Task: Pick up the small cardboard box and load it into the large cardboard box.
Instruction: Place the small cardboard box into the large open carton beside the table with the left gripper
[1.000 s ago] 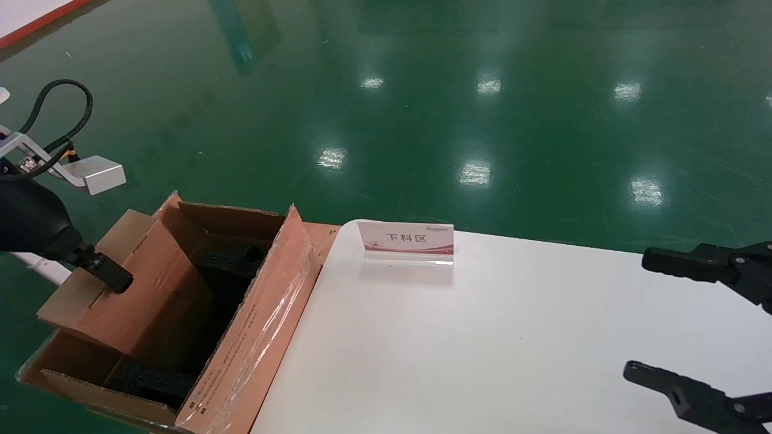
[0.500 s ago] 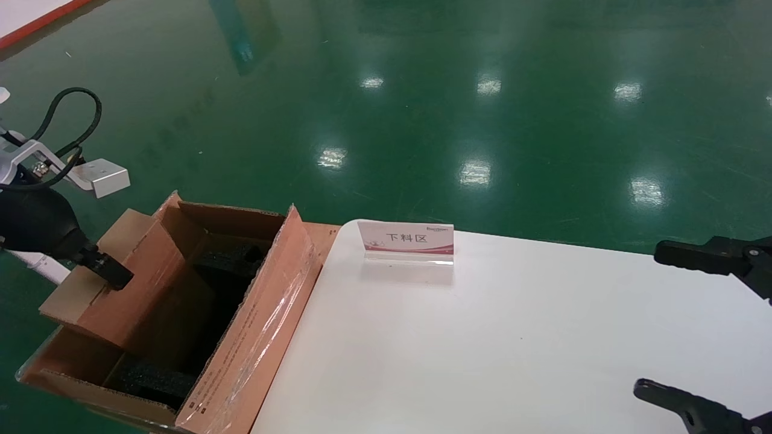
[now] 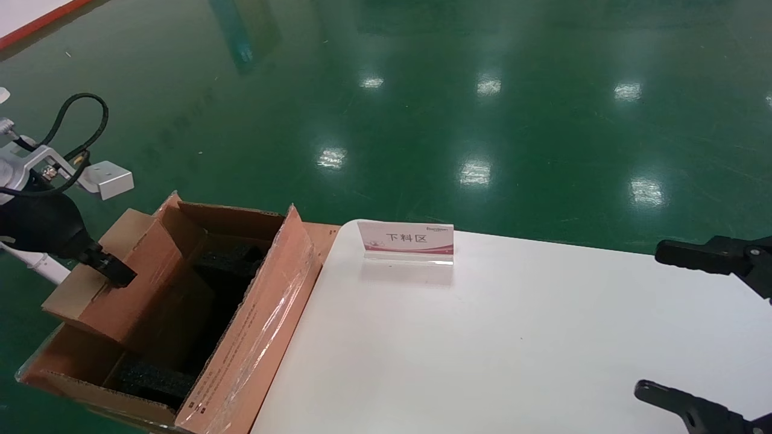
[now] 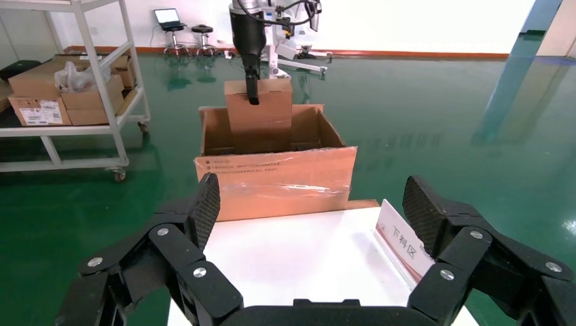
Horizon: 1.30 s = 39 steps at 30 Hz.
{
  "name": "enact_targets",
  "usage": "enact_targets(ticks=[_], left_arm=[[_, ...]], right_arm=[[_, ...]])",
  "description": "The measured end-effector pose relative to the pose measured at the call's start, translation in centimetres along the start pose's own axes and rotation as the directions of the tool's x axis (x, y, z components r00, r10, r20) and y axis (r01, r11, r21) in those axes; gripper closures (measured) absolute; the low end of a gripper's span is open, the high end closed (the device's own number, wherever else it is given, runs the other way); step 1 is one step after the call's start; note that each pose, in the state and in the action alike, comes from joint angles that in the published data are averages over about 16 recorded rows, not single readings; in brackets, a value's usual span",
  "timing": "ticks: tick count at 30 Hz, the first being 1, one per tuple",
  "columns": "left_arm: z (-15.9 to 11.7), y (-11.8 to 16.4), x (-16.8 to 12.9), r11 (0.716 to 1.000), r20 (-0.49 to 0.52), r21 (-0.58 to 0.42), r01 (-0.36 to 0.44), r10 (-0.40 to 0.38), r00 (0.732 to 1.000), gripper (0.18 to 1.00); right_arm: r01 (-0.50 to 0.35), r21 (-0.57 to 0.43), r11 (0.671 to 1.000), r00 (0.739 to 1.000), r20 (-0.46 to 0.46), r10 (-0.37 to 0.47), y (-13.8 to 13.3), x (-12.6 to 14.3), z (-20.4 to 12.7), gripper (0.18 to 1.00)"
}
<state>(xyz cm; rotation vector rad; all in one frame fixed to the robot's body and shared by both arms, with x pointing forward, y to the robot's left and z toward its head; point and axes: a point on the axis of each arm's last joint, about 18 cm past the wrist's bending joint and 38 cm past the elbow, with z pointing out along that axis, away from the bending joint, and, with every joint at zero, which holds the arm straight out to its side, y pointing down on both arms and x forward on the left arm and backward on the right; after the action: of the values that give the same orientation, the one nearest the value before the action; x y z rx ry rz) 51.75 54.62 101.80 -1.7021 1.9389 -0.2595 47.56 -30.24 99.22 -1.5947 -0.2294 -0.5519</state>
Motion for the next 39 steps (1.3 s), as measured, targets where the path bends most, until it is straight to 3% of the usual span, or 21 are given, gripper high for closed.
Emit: enact_targets(ticks=[39], left_arm=[[7.0,-1.3,0.1,0.998,0.08,-0.057,0.033,-0.028,0.996,0.881]], right_arm=[[0.0,0.0,1.0,1.0,0.0,0.0,0.0,0.0,0.0,0.178]])
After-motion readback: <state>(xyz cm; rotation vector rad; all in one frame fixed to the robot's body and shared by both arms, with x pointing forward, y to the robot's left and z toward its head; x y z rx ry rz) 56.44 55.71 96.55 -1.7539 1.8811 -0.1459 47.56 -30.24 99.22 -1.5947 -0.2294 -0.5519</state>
